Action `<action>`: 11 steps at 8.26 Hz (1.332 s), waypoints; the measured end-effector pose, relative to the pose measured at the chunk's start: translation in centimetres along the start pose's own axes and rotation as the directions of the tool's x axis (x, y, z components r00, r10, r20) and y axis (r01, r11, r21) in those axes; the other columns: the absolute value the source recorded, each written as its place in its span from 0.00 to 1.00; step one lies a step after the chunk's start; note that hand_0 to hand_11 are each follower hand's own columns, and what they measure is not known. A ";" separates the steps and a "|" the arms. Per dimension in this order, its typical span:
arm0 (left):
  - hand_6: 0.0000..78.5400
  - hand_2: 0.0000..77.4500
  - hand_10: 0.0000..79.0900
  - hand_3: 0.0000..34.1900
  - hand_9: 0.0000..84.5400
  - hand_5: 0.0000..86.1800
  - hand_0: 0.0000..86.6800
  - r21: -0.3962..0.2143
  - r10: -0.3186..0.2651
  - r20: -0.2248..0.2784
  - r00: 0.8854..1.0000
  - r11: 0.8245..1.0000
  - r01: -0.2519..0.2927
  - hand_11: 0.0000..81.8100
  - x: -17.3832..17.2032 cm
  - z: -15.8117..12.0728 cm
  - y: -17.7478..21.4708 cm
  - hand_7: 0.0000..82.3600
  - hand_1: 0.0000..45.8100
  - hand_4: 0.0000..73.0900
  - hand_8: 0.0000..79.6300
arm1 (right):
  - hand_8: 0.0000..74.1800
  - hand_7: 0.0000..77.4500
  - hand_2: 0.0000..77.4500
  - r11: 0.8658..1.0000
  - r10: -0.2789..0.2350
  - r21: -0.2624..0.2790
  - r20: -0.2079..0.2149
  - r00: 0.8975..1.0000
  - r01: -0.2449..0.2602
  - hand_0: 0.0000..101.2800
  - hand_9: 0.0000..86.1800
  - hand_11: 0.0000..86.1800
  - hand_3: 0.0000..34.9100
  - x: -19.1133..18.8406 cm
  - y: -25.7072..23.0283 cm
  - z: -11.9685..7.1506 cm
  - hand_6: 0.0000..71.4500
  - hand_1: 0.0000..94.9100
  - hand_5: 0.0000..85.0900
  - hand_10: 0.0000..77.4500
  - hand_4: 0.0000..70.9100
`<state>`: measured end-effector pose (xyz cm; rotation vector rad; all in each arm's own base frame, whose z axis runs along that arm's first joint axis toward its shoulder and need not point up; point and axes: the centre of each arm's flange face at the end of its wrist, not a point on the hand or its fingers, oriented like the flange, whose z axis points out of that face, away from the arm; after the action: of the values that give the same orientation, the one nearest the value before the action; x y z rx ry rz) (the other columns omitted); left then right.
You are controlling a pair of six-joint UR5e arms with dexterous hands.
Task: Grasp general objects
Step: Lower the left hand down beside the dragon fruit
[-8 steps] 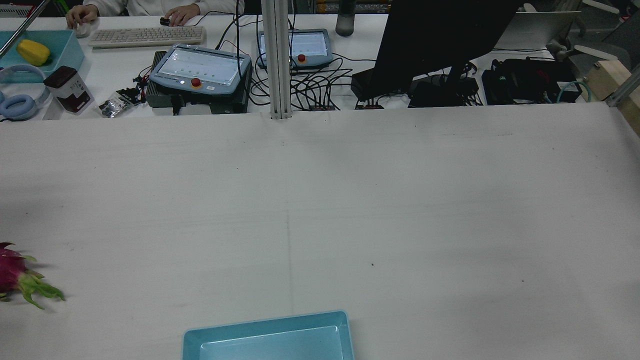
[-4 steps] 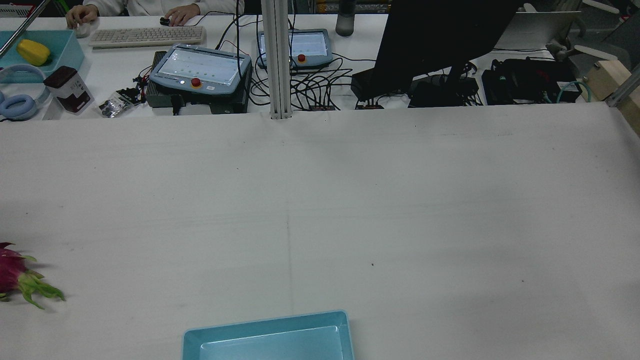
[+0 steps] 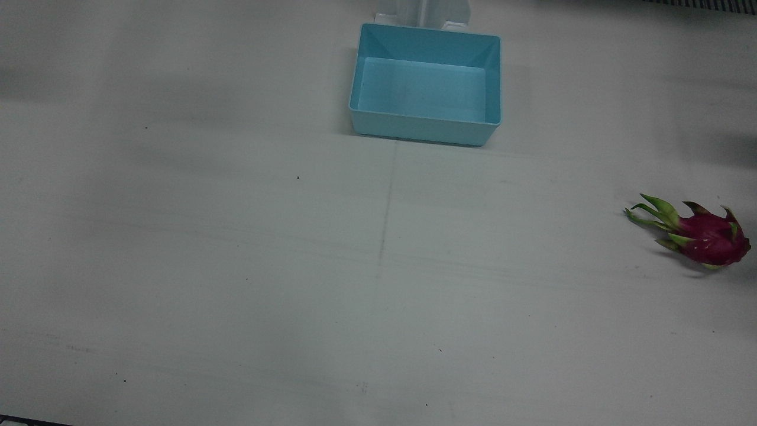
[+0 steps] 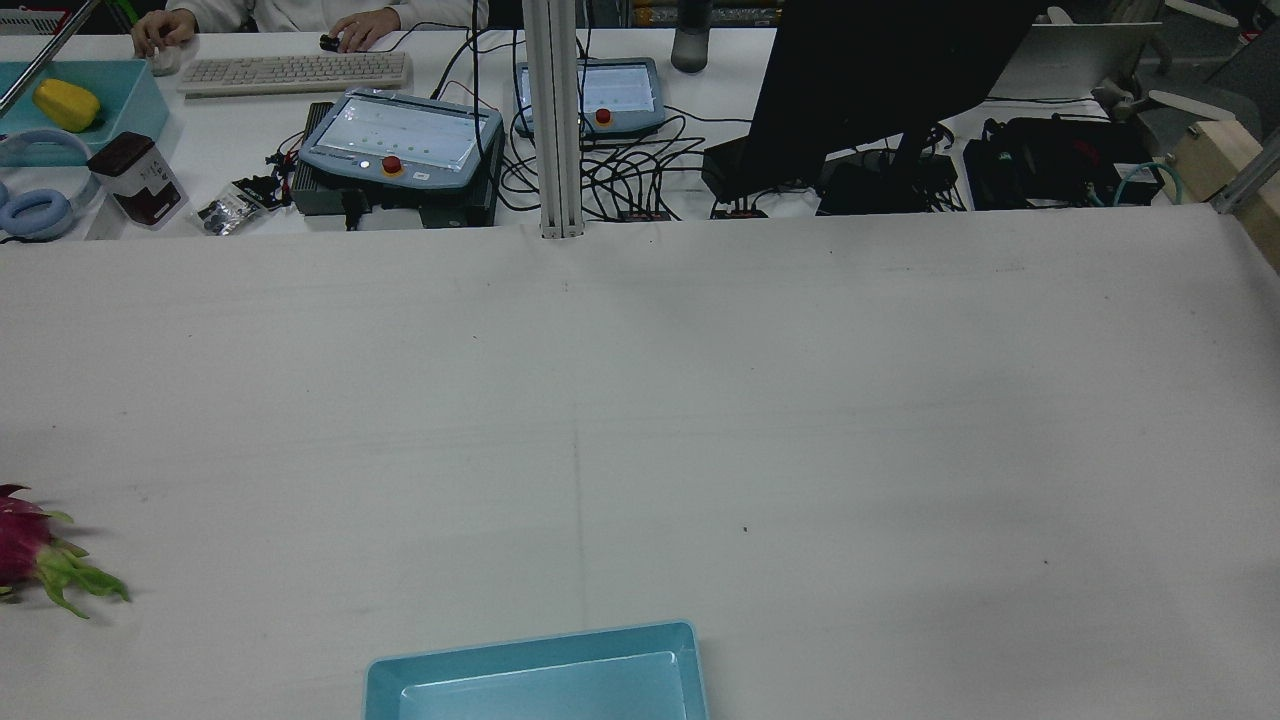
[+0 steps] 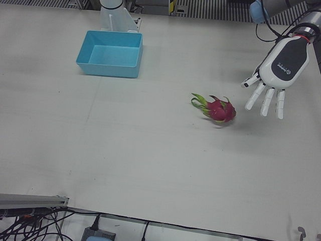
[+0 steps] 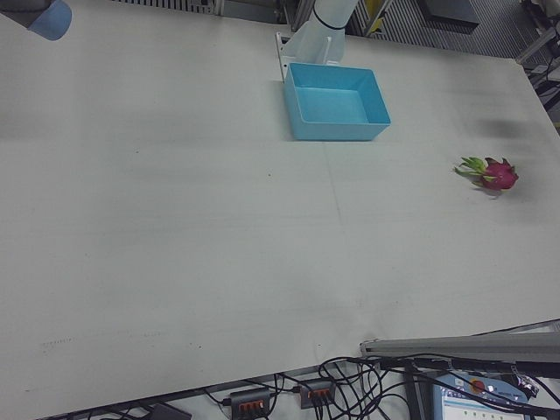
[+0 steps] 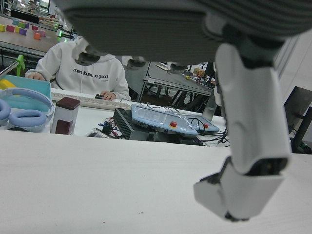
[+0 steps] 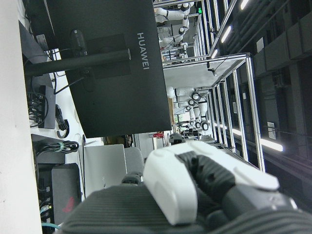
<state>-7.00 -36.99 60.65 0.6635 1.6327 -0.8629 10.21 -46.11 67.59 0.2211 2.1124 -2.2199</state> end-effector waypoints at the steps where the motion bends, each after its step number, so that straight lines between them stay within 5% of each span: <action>1: 0.00 0.65 0.01 0.87 0.01 0.97 0.63 0.011 0.002 -0.009 1.000 1.000 -0.002 0.01 -0.1 0.0 -0.1 0.01 0.00 0.00 0.01 | 0.00 0.00 1.00 1.000 0.000 0.000 0.000 1.000 0.000 0.00 0.01 0.01 0.00 0.0 0.0 0.0 0.00 1.00 0.00 0.00 0.00; 7: 0.00 0.65 0.01 0.89 0.01 0.97 0.62 0.006 0.048 -0.059 0.997 0.999 -0.048 0.01 -1.0 0.2 0.0 0.01 0.00 0.00 0.01 | 0.00 0.00 1.00 1.000 0.000 0.000 0.001 1.000 0.000 0.00 0.01 0.01 0.00 0.0 0.0 0.0 0.00 1.00 0.00 0.00 0.00; 9: 0.00 0.65 0.01 0.96 0.01 0.97 0.62 -0.050 0.040 -0.045 0.998 0.998 -0.042 0.01 -3.4 1.4 1.3 0.01 0.00 0.01 0.01 | 0.00 0.00 1.00 1.000 0.000 0.000 0.001 1.000 0.000 0.00 0.01 0.01 0.00 0.0 0.0 0.0 0.00 1.00 0.00 0.00 0.00; 11: 0.00 0.65 0.01 0.89 0.01 0.97 0.63 -0.029 0.052 -0.077 0.996 0.998 -0.054 0.01 -6.0 1.9 0.9 0.01 0.00 0.07 0.01 | 0.00 0.00 1.00 1.000 0.000 0.000 0.000 1.000 0.000 0.00 0.01 0.01 0.00 0.0 0.0 0.0 0.00 1.00 0.00 0.00 0.00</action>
<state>-3.89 -37.88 66.13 0.7221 1.6860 -0.7806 10.22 -46.11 67.60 0.2207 2.1121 -2.2199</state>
